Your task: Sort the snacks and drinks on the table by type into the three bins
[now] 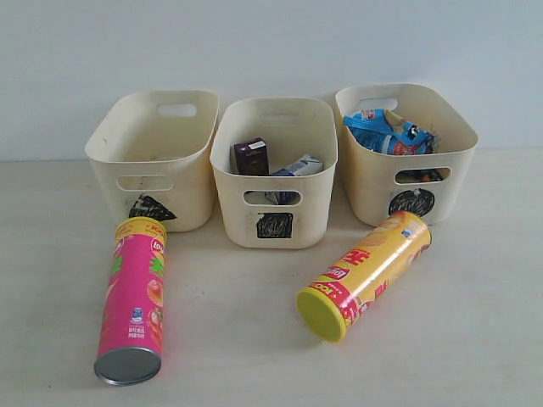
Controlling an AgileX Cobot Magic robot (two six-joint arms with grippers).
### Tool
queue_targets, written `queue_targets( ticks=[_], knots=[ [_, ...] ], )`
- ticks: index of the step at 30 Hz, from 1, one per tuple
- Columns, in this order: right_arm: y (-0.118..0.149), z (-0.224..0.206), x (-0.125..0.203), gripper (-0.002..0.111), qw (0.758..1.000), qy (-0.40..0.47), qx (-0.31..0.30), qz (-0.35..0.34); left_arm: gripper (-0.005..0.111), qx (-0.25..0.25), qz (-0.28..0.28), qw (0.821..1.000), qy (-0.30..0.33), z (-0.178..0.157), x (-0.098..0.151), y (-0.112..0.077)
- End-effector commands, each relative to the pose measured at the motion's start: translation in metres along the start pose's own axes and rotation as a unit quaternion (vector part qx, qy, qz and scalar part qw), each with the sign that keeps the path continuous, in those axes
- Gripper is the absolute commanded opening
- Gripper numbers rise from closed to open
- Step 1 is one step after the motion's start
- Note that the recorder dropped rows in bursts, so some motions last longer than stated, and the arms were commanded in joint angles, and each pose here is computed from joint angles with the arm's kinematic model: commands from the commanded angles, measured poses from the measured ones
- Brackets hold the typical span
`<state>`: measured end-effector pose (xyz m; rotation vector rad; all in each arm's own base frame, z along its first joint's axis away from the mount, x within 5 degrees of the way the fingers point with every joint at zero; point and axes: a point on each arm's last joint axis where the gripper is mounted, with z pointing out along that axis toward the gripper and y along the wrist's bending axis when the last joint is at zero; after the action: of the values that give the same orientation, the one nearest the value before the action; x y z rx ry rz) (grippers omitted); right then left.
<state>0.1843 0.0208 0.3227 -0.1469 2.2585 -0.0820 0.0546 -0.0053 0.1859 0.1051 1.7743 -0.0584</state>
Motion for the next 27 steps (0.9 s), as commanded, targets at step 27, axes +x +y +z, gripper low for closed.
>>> queue_targets(
  ticks=[27],
  knots=[
    [-0.016, -0.064, 0.125, 0.003, 0.982, -0.170, 0.065, 0.053, 0.004, 0.003, -0.005, 1.000, -0.005, 0.000, -0.001, 0.000]
  ],
)
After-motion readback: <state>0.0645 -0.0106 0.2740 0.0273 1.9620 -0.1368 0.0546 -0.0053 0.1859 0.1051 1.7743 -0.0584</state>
